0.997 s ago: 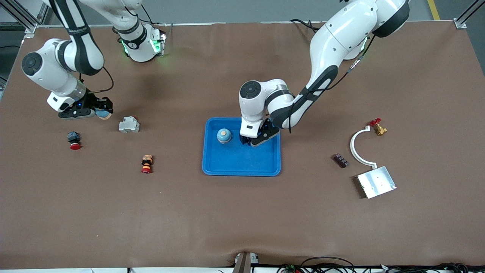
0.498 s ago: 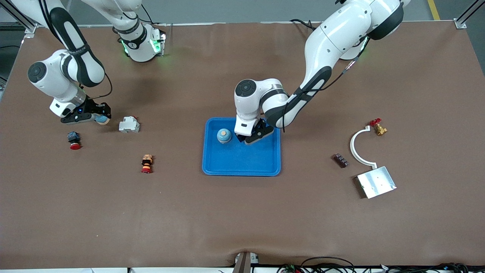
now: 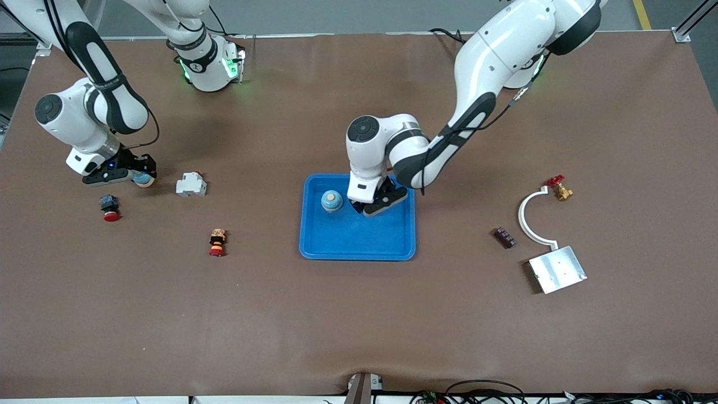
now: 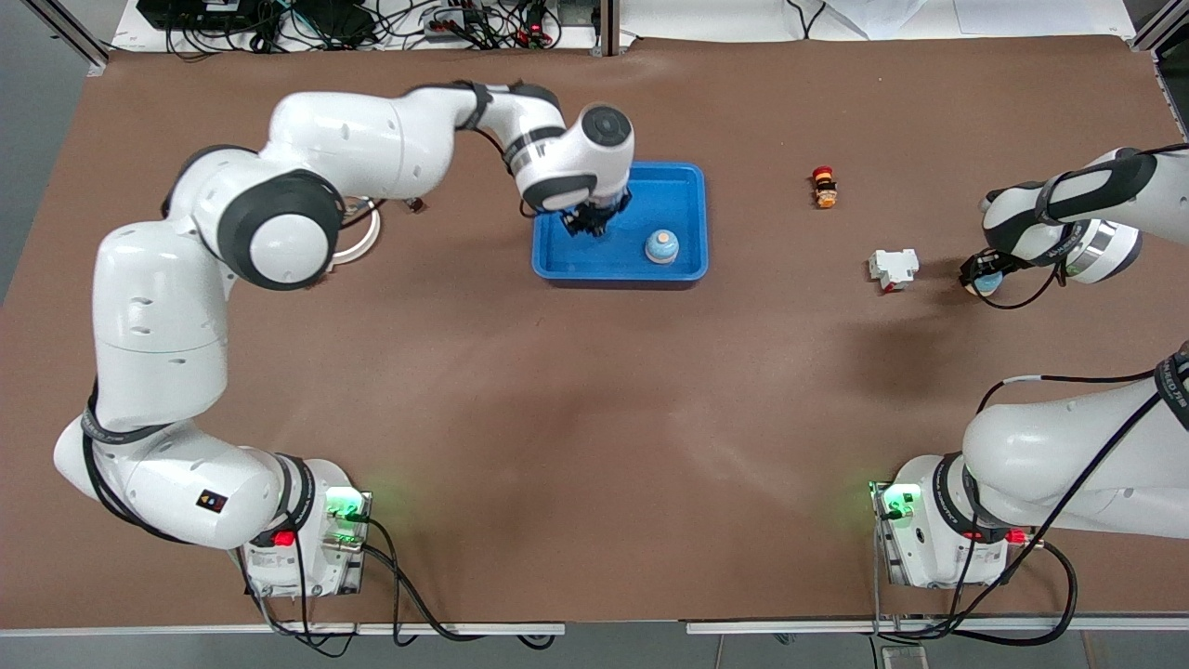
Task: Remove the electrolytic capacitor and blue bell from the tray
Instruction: 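Carry the second capacitor toward the metal plate with the left gripper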
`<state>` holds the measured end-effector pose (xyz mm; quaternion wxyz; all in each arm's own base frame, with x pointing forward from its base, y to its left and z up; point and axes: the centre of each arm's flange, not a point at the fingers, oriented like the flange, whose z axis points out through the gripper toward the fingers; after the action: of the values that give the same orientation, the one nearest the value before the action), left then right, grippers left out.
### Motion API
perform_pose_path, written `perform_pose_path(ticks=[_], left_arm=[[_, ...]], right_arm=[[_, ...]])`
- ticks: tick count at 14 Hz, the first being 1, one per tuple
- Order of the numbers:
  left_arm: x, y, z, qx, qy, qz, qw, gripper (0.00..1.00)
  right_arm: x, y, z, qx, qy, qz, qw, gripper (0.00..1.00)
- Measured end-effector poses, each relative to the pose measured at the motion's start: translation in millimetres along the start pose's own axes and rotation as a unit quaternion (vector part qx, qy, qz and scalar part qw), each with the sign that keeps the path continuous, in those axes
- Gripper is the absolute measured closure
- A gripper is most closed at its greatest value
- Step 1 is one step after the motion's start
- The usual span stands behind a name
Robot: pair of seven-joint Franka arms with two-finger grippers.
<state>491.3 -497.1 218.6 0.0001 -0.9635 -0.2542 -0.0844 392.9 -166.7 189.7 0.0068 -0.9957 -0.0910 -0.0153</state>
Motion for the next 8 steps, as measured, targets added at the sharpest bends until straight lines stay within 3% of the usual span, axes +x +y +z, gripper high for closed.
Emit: perform_pose_path(ticks=[2, 5, 8], left_arm=[[52.9, -9.5, -38.3, -0.005, -0.012, -0.003, 1.000, 0.65], [126.2, -47.3, -77.5, 0.036, -0.016, 0.028, 0.999, 0.65], [165.4, -78.5, -91.9, 0.080, -0.016, 0.080, 0.993, 0.65]], right_arm=[[-2.9, 3.2, 2.4, 0.001, -0.002, 0.004, 1.000, 0.34], [-4.2, 4.3, 8.1, 0.006, -0.006, 0.014, 1.000, 0.34], [-1.7, 6.2, 15.0, 0.010, -0.009, 0.018, 1.000, 0.34]])
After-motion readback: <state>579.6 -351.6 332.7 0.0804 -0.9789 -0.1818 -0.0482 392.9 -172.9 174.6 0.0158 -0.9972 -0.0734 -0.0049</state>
